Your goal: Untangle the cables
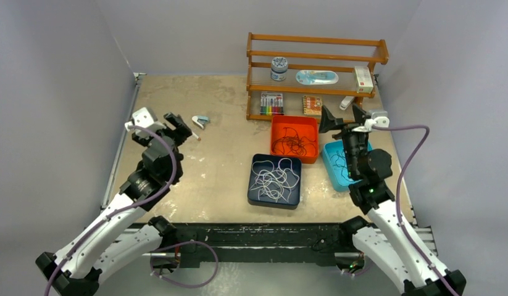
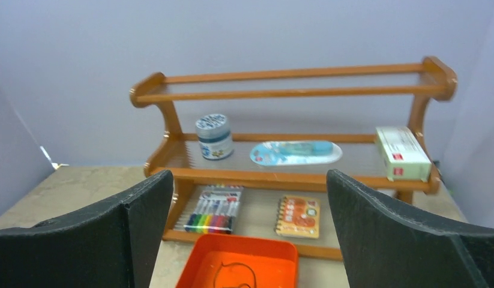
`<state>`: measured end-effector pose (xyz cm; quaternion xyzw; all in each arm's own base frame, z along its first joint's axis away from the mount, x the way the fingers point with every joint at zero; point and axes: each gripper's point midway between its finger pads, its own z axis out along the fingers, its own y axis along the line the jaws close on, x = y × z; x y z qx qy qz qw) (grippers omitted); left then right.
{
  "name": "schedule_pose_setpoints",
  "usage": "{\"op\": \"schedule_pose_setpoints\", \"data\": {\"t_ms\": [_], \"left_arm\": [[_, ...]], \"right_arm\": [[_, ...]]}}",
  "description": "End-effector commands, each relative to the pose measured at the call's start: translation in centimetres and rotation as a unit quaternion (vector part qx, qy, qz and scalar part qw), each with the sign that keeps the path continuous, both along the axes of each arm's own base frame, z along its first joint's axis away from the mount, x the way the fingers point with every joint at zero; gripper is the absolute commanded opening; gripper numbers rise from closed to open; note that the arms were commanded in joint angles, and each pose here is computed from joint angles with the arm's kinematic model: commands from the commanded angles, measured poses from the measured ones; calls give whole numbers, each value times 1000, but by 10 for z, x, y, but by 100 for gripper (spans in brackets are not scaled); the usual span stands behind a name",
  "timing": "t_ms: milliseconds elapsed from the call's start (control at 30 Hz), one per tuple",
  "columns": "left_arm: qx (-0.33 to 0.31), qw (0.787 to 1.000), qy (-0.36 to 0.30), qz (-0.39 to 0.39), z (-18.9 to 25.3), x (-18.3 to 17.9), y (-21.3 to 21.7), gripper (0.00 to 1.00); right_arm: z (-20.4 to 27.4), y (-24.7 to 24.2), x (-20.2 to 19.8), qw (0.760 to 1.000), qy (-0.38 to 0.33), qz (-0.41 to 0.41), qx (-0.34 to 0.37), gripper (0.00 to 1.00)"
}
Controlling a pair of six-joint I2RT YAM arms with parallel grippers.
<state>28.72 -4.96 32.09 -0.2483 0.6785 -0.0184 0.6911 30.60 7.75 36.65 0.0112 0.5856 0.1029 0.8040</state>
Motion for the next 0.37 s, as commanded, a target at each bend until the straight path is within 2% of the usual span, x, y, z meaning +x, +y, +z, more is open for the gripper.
{"op": "schedule_pose_setpoints", "data": {"t_ms": [0,333], "left_arm": [[-1,998,9,61,-24,-15,27,72],[23,999,26,21,-41,-11,15,75]], "right_arm": [[-8,-21,-9,998,-18,-45,27,99],[-33,-15,2,999,-7,-40,37,99]]}}
